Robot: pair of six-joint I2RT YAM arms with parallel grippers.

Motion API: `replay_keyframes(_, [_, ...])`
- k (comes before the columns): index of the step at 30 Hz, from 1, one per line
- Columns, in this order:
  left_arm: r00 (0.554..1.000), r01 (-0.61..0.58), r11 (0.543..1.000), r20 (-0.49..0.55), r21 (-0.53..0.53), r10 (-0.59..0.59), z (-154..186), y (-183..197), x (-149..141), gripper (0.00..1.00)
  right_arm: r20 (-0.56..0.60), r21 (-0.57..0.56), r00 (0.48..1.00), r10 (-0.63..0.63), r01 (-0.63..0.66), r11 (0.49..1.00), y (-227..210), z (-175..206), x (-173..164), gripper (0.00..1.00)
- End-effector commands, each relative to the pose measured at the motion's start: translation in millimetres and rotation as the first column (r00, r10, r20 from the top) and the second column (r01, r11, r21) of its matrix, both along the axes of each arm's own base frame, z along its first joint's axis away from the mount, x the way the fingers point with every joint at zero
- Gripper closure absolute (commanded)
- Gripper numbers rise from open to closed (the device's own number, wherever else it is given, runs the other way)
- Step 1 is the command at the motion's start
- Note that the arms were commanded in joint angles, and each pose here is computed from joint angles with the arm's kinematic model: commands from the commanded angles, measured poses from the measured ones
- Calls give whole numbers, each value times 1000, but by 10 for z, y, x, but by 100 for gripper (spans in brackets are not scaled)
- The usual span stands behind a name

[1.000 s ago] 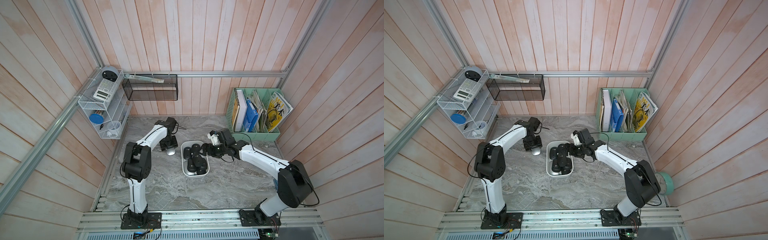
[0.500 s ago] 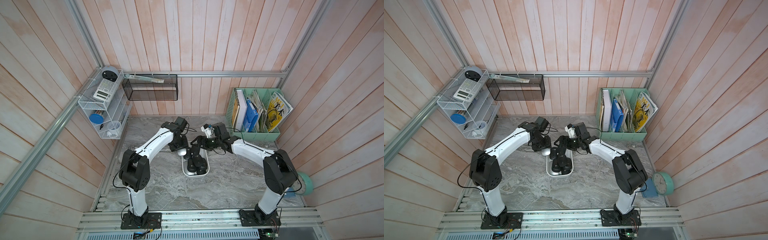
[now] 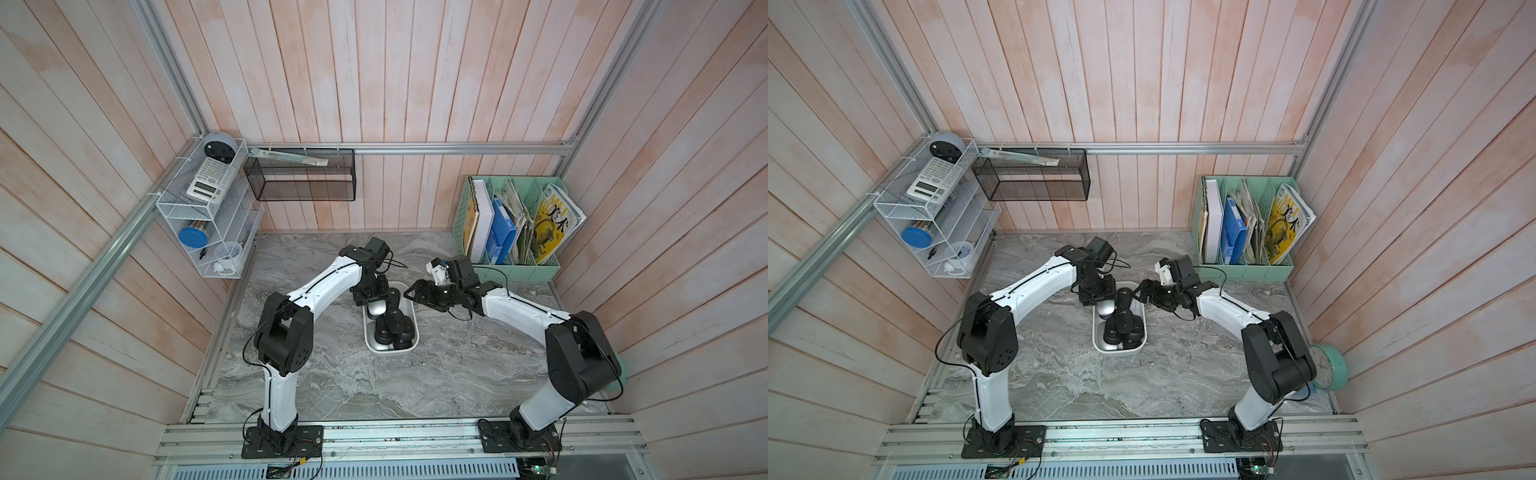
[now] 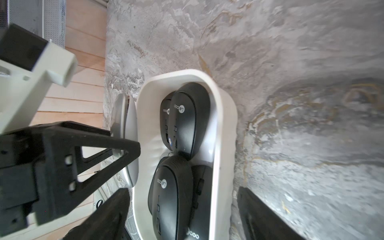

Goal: Put the mouse in the storage box
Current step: Place the mouse in the storage box.

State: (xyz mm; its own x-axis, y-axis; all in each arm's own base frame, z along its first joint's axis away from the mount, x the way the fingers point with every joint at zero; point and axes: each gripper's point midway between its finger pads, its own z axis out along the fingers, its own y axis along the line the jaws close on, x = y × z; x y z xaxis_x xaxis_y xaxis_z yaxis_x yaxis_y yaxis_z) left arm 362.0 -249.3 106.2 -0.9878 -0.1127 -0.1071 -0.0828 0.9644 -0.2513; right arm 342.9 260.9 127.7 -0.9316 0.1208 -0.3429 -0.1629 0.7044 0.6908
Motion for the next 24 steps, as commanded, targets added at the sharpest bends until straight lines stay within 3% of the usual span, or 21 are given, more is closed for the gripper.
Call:
replay_keyframes(1, [1000, 15, 998, -6, -65, -15, -9, -154, 71, 56, 9, -72, 1000, -2, 3, 997, -191, -35, -108, 12])
replay_keyframes(7, [999, 23, 994, -43, -105, -28, -107, -264, 36, 56, 7, -89, 1000, -10, 11, 996, -313, -49, -255, 12])
replay_keyframes(24, [996, 13, 998, -88, -65, -19, -257, -196, -23, 46, -19, -126, 1000, 11, -13, 992, -383, -165, -391, 12])
